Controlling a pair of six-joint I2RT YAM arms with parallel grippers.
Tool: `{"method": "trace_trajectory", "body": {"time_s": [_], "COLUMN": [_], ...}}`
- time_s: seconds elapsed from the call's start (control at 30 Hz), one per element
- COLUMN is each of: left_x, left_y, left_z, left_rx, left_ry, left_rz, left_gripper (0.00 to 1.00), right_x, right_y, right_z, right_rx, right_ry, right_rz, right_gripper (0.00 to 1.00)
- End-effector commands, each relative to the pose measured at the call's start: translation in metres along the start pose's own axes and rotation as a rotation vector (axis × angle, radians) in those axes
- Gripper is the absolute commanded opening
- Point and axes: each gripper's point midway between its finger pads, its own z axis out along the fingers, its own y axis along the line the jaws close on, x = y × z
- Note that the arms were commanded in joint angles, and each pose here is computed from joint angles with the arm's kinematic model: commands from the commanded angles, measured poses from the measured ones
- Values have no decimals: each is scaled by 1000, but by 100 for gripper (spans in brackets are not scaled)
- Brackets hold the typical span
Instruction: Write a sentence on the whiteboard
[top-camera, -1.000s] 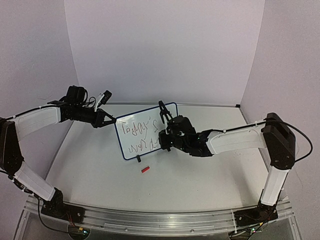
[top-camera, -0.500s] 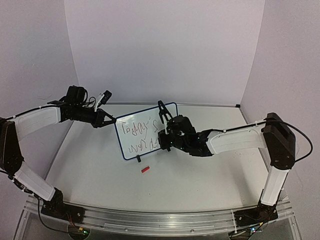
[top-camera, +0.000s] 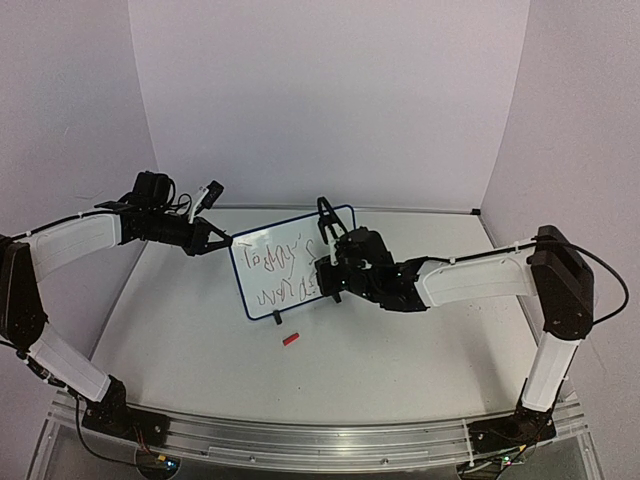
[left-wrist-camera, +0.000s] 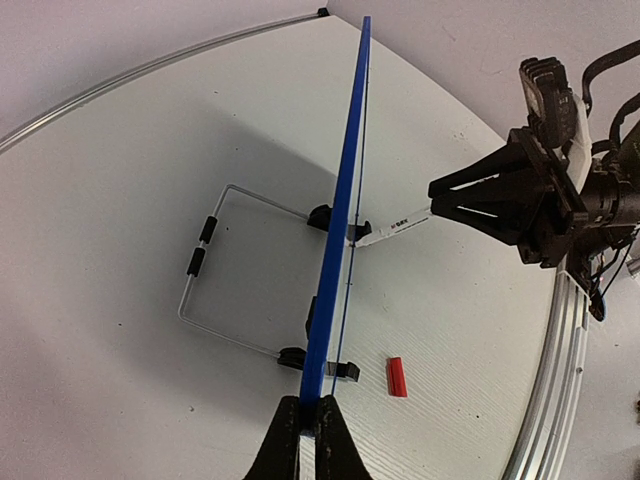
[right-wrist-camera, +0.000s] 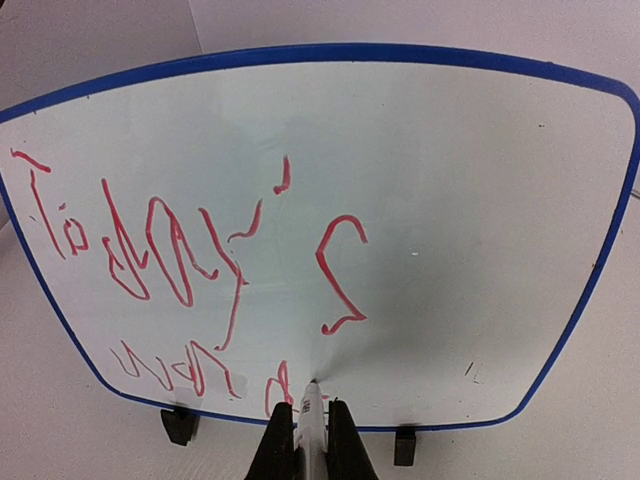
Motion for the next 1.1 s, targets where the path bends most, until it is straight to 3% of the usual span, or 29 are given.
{"method": "trace_trajectory", "body": {"time_s": [0.0, 0.4, 1.07], "left_x": [-14, -14, -14], "left_y": [-7, -8, -7], "left_z": [-7, -7, -7], "left_rx": [2, 3, 2], "left_ry": [-24, -25, -25], "left_rz": [36, 37, 36], "left_gripper": [0, 0, 0], "right_x": [-24, 15, 35], "right_y": [12, 6, 1], "right_z": [-9, 4, 14], "right_rx": [-47, -9, 20], "right_ry": [-55, 41, 75], "right_rz": [10, -14, -27], "right_gripper": [0, 0, 0]}}
